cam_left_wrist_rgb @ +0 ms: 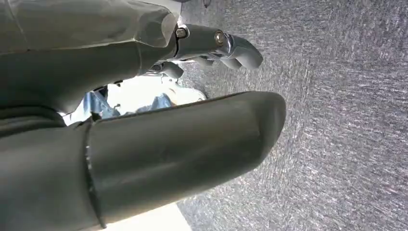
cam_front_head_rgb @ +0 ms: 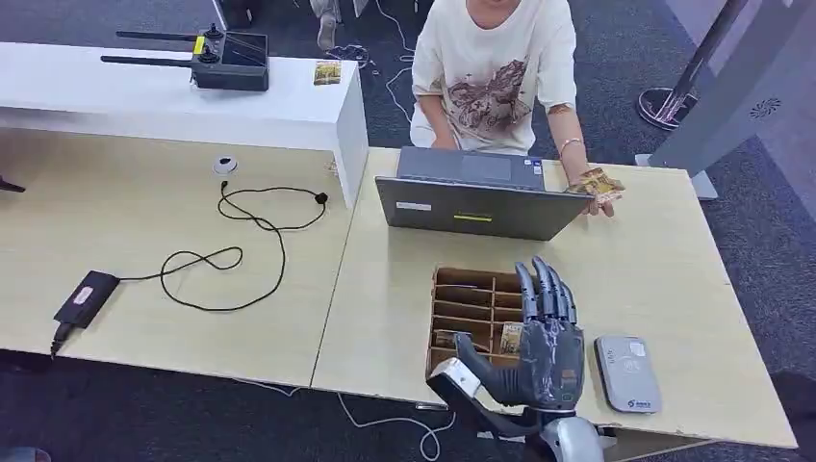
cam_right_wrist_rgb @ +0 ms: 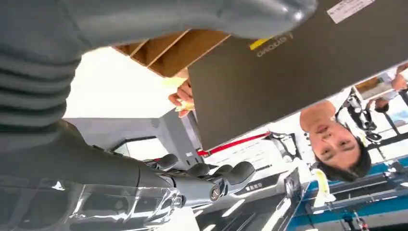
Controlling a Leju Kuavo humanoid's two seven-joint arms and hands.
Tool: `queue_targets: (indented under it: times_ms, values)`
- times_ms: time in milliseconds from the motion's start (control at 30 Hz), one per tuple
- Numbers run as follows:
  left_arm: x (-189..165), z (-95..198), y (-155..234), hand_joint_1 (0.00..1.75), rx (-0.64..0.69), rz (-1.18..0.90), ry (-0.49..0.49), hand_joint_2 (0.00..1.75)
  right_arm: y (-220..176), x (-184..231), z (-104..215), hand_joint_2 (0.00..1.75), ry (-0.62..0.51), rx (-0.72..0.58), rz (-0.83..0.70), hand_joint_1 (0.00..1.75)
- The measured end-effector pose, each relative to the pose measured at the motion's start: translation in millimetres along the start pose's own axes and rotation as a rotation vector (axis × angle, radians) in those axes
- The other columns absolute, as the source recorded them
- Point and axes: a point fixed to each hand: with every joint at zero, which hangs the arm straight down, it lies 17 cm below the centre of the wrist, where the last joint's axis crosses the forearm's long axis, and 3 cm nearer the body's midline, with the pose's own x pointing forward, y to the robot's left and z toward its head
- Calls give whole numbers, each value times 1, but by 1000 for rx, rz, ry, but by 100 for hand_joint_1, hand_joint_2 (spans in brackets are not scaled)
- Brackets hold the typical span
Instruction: Pass the card to the sensor for recognition and then transmit it.
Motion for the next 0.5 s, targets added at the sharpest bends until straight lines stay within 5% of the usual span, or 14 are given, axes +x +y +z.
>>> queue_targets:
  times_ms: [500]
  values:
    - [0, 0, 0, 0, 1, -6, 0, 0, 3, -4, 3, 175, 27, 7, 21, 0]
